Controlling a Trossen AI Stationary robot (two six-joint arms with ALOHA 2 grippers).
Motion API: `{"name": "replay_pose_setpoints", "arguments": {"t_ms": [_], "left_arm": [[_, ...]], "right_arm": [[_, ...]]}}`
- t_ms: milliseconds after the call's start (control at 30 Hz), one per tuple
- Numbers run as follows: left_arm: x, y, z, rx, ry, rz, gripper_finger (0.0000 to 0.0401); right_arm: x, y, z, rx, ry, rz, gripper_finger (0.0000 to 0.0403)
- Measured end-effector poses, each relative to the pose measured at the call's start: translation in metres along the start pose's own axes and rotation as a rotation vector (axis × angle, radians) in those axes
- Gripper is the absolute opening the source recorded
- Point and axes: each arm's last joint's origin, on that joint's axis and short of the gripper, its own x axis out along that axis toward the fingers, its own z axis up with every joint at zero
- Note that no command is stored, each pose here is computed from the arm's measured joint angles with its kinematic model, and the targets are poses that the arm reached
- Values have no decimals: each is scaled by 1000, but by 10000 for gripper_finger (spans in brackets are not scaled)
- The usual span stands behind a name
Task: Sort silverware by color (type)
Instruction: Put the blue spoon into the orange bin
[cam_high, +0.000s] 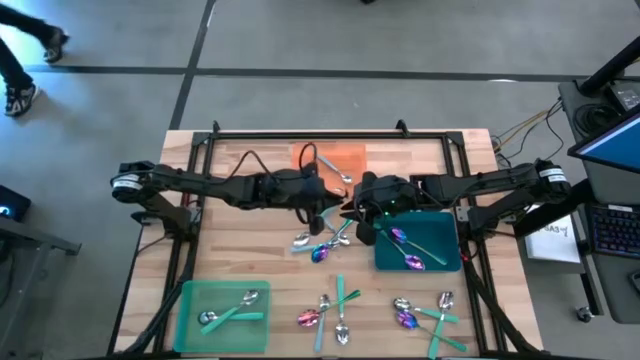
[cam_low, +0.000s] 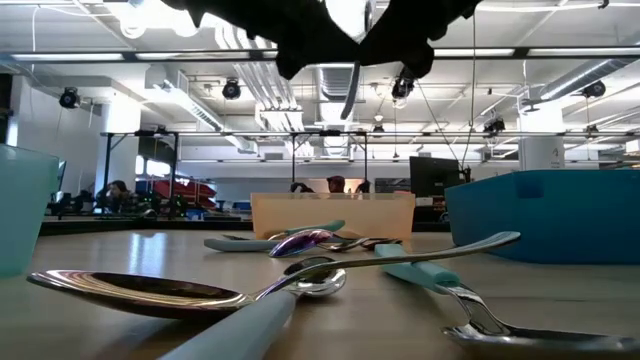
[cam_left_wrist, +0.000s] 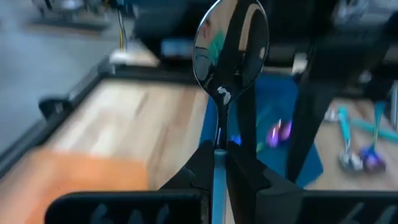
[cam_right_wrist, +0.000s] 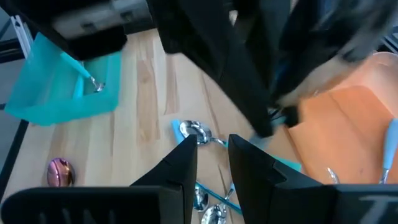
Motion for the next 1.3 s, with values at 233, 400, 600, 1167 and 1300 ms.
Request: {"name": "replay_pose_setpoints", "arguments": {"t_ms": [233,400,600,1167,1300], "left_arm": [[0,-1,10,-5,-110,-6,4],[0,0,10,-12,-105,-4,4],[0,0,9,-12,-101,13,4],[-1,-1,17,-69,-181,6,6],[-1,-2,20,-76,-212,-5,7]], "right_arm": [[0,-2,0,-44,-8,-50,82],[0,-3,-4,-50,24,-84,82],[0,-4,-6,-18,37,-116,82],[-1,-10,3,-113,-34,-239,82],[3,-10,5,-130,-61,-240,80]]}}
